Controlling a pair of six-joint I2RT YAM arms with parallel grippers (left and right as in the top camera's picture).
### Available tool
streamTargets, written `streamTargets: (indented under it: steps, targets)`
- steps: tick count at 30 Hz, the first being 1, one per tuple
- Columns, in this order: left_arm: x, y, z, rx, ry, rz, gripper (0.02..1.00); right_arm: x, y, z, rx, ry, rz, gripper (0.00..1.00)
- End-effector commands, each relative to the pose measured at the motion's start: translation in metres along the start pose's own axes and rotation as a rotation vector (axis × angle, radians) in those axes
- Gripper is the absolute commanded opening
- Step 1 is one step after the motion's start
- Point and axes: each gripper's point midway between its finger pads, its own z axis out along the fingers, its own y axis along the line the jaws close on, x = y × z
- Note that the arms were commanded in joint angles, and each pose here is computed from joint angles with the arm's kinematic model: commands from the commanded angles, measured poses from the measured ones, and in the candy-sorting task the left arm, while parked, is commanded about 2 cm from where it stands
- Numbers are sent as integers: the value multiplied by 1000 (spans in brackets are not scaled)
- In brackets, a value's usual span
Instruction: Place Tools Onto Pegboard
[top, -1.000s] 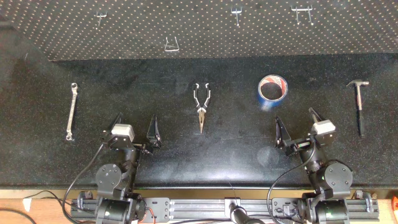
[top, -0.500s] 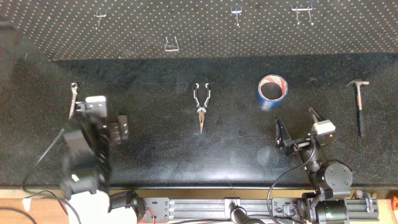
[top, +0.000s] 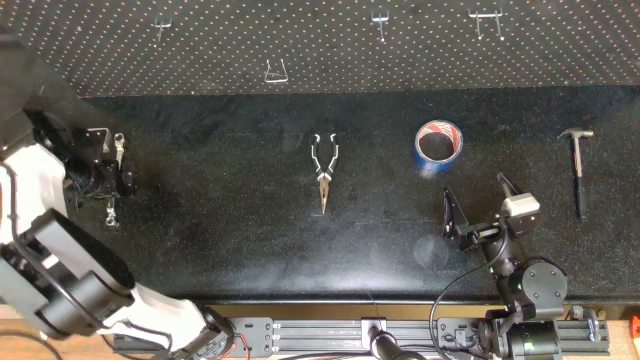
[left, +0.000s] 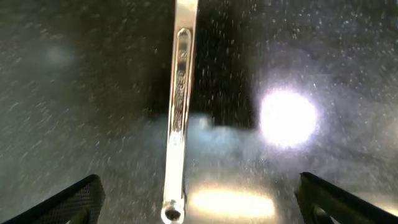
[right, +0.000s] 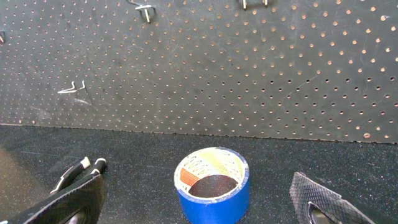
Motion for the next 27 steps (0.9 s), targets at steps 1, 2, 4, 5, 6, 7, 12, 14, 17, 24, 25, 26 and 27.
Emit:
streamTargets:
  steps: [1,2,4,5,6,7,12,14,17,24,25,26,27]
  targets:
    - [-2,1,24,52,34,41,996,1,1,0,-3,0,0,976]
    - [-2,1,28,55,42,50,993,1,1,0,-3,0,0,976]
    - [-1,1,35,62,50,51,993,1,1,0,-3,0,0,976]
    - [-1,2,37,62,50,46,993,1,1,0,-3,0,0,976]
    - [0,4,40,63,53,40,993,1,1,0,-3,0,0,976]
    - [1,5,41,62,57,39,998,1,1,0,-3,0,0,976]
    - [19,-4,58,114,150,59,443,1,1,0,-3,0,0,976]
    - [29,-5,68,117,203,61,29,1,1,0,-3,0,0,976]
    - [20,5,52,52,161,10,31,1,1,0,-3,0,0,976]
    - [-55,-75,-175,-127,-520,4,29,1,1,0,-3,0,0,976]
    - [-56,-93,-189,-124,-566,11,27,1,1,0,-3,0,0,976]
    - [-58,-123,-206,-114,-667,15,29,1,1,0,-3,0,0,976]
    - [-57,-142,-210,-85,-738,5,29,1,1,0,-3,0,0,976]
